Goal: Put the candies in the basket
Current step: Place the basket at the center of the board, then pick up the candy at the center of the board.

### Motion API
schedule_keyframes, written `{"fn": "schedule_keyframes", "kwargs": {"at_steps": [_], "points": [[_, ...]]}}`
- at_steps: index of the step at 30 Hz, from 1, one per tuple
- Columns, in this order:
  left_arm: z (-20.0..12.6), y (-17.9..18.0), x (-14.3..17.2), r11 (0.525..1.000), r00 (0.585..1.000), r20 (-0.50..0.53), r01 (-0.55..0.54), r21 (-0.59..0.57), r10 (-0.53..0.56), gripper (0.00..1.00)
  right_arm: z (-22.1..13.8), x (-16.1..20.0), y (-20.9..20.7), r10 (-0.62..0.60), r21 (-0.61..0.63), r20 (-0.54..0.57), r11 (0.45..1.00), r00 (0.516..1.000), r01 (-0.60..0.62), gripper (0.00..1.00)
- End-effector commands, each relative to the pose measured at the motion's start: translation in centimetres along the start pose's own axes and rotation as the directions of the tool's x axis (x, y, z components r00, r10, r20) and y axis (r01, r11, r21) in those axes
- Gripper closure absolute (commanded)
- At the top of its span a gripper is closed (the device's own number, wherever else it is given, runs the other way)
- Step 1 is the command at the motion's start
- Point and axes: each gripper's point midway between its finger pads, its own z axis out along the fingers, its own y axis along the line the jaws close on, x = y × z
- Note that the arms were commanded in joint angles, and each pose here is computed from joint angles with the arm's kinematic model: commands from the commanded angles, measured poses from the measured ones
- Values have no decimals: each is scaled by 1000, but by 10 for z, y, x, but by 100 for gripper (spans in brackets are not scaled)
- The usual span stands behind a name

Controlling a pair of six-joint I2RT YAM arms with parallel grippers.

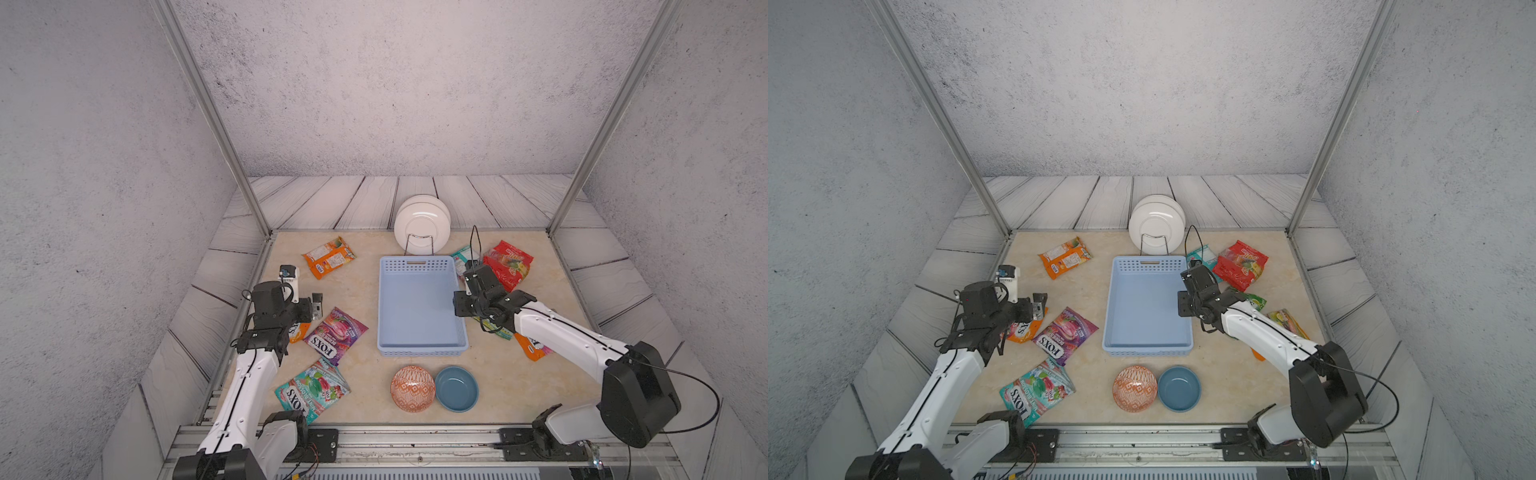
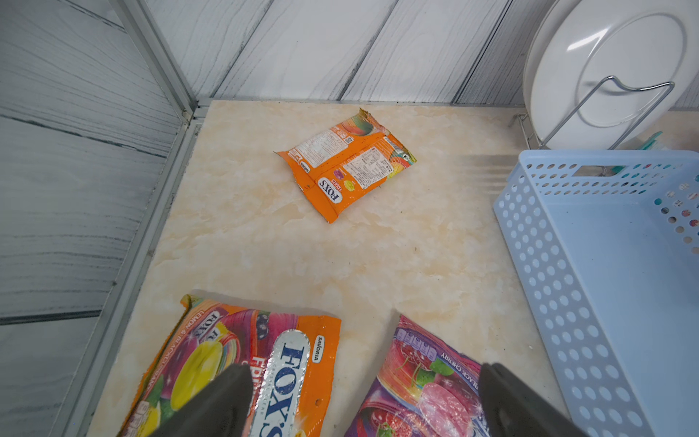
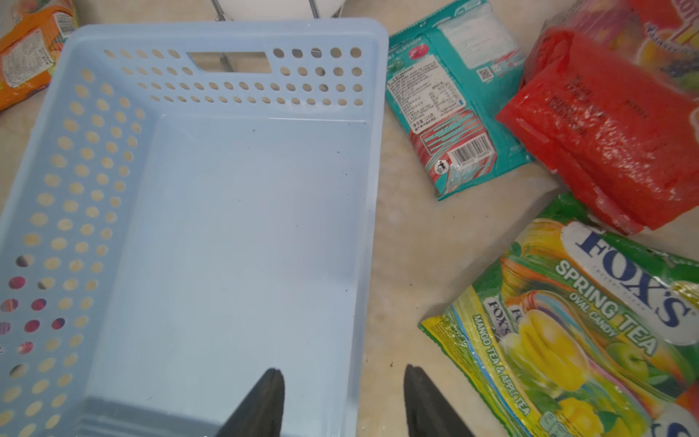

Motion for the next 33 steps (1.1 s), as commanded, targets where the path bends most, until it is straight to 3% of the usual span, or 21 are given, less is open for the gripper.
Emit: {"fn": "schedule_keyframes", "kwargs": {"at_steps": [1, 11, 20, 27, 33], "points": [[0, 1, 2, 1000, 1000, -20, 2, 3, -2, 0, -22, 3, -13, -39, 37, 18, 999, 999, 39, 38], [7, -4, 9, 999, 999, -38, 27, 38, -25, 0, -44, 13, -46, -65, 130, 98, 990, 993, 52, 12], [5, 0, 10, 1000, 999, -50, 10, 17, -9, 1, -39, 31, -79, -53, 228, -15, 972, 998, 55, 11], [7, -4, 16, 999, 997, -72, -3, 35, 5, 0, -43, 27, -83, -23, 208, -19, 978, 1000, 26, 4], [15, -6, 25, 997, 993, -100, -53, 52, 58, 0, -52, 23, -80, -59, 178, -8, 982, 998, 59, 3]]}}
